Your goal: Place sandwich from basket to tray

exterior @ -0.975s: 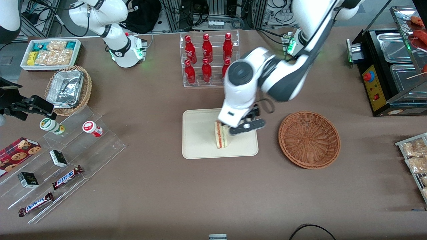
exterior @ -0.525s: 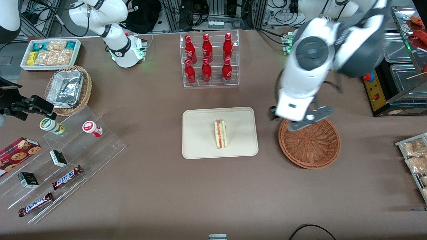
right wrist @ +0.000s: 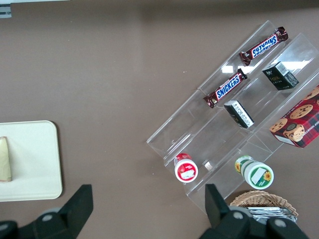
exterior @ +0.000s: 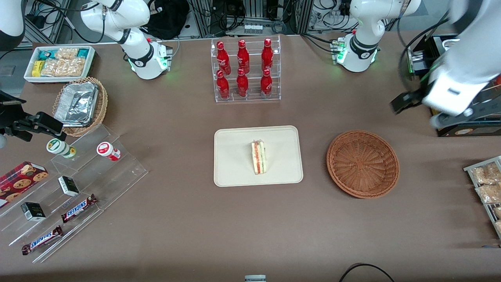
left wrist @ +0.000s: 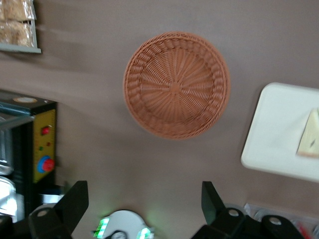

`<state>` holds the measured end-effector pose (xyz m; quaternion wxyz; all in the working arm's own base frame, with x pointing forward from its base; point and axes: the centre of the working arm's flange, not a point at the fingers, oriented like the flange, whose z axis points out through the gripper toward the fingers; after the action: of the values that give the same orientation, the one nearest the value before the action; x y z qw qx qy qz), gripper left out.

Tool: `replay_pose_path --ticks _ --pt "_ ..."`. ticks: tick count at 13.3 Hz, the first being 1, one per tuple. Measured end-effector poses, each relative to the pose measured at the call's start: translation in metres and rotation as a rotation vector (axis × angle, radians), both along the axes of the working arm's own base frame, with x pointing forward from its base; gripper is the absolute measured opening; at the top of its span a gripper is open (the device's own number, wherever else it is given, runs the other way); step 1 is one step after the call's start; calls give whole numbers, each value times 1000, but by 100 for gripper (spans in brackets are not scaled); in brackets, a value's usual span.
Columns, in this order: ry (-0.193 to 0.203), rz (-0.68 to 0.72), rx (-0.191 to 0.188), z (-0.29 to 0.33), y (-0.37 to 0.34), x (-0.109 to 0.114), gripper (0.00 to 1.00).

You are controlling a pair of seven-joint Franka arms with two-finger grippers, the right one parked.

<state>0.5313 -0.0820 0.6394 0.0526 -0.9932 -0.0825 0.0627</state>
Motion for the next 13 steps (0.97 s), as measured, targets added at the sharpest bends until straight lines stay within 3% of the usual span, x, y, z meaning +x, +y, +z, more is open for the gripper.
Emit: replay_pose_path --ticks 5,8,11,13 --pt "16 -77 11 8 8 -32 100" --pt "18 -100 8 5 9 -32 100" --pt "-5 -98 -5 9 19 -22 100" --pt "-61 -102 -15 13 20 -11 100"
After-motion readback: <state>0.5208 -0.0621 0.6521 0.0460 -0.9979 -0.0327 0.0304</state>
